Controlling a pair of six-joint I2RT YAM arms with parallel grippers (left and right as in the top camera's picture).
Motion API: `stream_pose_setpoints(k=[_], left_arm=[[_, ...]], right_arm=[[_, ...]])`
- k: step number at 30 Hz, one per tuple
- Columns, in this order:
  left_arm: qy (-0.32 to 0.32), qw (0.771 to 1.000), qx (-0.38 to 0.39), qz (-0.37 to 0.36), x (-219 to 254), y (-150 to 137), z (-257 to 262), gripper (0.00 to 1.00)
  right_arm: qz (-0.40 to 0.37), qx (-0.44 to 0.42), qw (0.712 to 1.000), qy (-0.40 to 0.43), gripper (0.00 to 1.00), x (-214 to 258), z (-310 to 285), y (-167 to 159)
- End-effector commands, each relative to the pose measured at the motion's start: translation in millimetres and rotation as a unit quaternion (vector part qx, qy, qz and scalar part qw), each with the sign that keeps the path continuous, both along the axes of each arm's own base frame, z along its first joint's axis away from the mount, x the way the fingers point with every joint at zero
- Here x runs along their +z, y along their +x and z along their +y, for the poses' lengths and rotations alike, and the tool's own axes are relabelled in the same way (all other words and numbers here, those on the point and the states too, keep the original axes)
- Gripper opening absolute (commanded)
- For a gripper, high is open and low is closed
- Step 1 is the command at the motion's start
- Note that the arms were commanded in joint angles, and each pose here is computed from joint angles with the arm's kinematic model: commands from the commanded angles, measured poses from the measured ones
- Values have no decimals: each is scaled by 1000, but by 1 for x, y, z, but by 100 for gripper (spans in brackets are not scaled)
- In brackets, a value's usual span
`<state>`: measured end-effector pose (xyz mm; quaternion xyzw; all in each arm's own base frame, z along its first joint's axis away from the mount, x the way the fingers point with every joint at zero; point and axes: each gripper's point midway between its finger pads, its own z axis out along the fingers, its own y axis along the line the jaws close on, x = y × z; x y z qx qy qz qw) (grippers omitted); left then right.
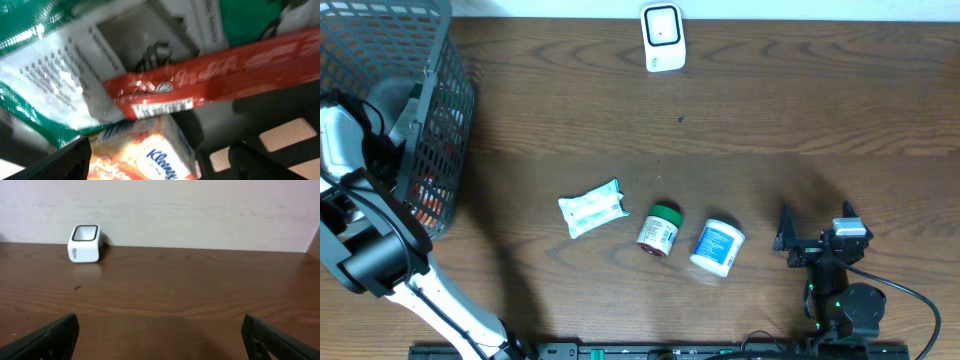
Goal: Scan the item barcode
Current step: 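Grasp the small orange-and-white packet in the basket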
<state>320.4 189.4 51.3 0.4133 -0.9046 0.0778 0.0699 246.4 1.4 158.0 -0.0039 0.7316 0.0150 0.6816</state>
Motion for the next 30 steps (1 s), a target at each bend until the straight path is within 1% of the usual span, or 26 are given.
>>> stream_pose_setpoints(k=[1,7,11,14,15,17,18,19,20,22,23,24,26,27,30], left_arm=[[6,1000,-9,22,3,-10,0,86],[16,998,-13,51,2,-22,2,86],[62,994,0,94,-9,-39,15,86],[63,994,0,94,-17,-41,14,86],[63,994,0,93,-18,-40,14,84],[64,994,1,90,-18,-39,15,73],[63,994,1,89,-18,-39,15,61],[63,994,2,85,-17,-36,15,54],[64,995,2,82,-15,-35,16,51],[73,995,4,69,-7,-29,20,48],[77,995,5,64,-2,-27,21,45],[84,995,8,53,6,-24,24,36],[96,995,12,36,18,-20,26,25],[104,994,18,24,26,-17,28,22],[129,991,31,-14,51,-12,31,21]], right_arm=[[0,-6,1000,5,99,0,-2,0],[0,-6,1000,5,99,0,-2,0],[0,-6,1000,5,99,0,-2,0],[0,-6,1000,5,99,0,-2,0],[0,-6,1000,5,99,0,-2,0],[0,-6,1000,5,99,0,-2,0],[0,-6,1000,5,99,0,-2,0],[0,-6,1000,5,99,0,-2,0],[0,-6,1000,5,99,0,-2,0],[0,-6,1000,5,99,0,-2,0],[0,-6,1000,5,99,0,-2,0],[0,-6,1000,5,99,0,-2,0],[0,-6,1000,5,99,0,-2,0],[0,-6,1000,5,99,0,-2,0],[0,-6,1000,5,99,0,-2,0]])
